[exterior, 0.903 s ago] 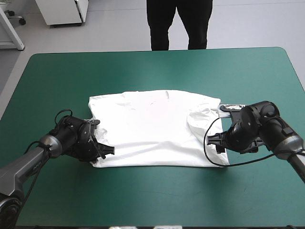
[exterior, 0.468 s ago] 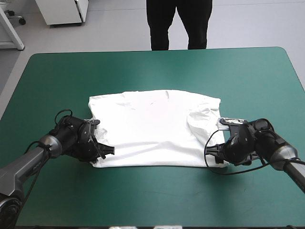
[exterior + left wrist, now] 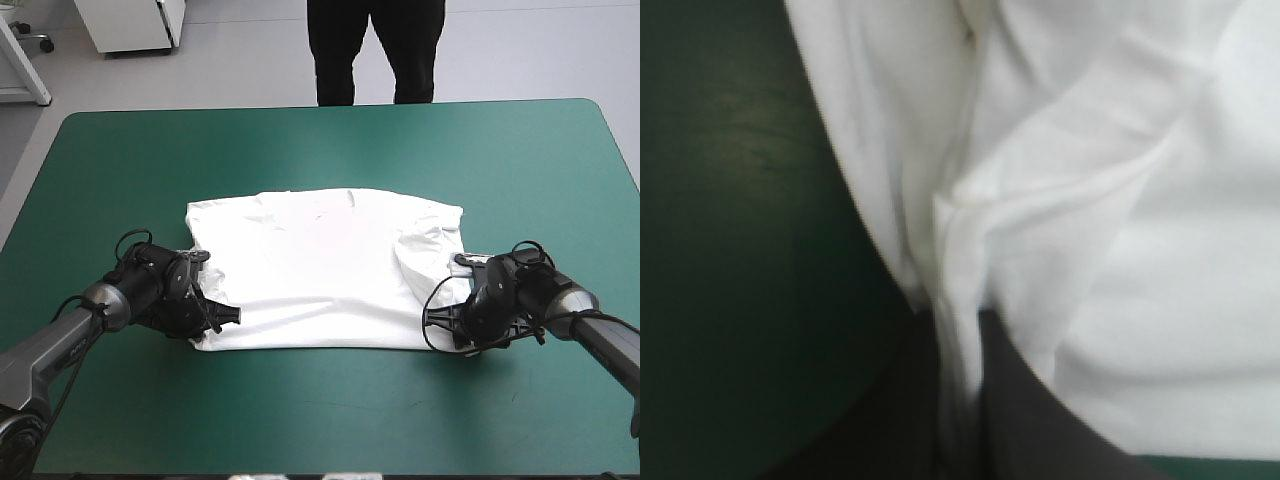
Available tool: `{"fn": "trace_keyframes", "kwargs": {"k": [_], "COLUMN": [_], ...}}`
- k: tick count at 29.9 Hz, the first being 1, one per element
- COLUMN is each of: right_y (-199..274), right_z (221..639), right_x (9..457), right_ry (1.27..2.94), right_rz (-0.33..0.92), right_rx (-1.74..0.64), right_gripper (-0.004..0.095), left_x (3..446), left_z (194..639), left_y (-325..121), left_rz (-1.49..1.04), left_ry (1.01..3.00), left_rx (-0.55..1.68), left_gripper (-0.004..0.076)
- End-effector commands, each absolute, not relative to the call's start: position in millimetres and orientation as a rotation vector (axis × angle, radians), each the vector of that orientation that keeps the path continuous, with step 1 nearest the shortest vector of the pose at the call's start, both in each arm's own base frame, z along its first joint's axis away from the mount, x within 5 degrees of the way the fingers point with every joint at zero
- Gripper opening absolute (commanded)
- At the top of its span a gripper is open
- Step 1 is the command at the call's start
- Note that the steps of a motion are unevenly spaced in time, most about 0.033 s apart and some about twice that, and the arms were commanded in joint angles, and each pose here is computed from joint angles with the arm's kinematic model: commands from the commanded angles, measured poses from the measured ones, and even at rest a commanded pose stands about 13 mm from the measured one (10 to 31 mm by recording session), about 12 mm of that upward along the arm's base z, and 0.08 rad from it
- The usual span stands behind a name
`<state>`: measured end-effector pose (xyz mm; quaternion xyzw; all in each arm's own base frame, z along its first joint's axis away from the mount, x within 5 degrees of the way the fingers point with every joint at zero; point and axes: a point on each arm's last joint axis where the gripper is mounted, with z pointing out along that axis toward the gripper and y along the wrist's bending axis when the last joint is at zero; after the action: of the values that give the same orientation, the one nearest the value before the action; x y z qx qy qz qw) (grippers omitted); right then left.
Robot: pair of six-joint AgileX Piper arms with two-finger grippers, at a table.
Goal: Fold the cloth
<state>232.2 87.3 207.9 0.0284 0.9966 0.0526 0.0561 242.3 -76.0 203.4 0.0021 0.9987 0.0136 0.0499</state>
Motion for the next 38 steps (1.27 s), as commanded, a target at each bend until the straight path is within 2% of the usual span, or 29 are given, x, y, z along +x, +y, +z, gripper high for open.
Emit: {"fn": "trace_keyframes", "kwargs": {"k": [1,2,7,11,16,25,38], "right_y": [93,93,91,90,88,92,81], "right_z": [207,207,223,255,302,343,338], "right_x": [233,233,228,228,237,272,365], "right_ry": [3.022,3.026,2.991,2.893,2.742,2.554,2.499], "right_rz": [0.249,0.247,0.261,0.287,0.259,0.210,0.187], "right_rx": [0.118,0.112,0.097,0.065,0.012,-0.028,0.093], "right_gripper": [0.0033,-0.0020,-0.0017,-0.0017,-0.0017,-0.0017,-0.0017], "left_x": [249,249,244,238,245,290,386], "left_z": [201,201,208,230,274,326,321], "left_y": [-68,-69,-66,-63,-58,-65,-83], "left_rz": [0.149,0.148,0.158,0.163,0.223,0.271,0.350], "left_ry": [2.986,2.984,2.990,2.959,2.801,2.552,2.461], "left_rx": [0.082,0.082,0.094,0.126,0.156,0.185,0.196], "left_gripper": [-0.0003,-0.0003,-0.0003,-0.0003,-0.0003,-0.0003,-0.0003]}}
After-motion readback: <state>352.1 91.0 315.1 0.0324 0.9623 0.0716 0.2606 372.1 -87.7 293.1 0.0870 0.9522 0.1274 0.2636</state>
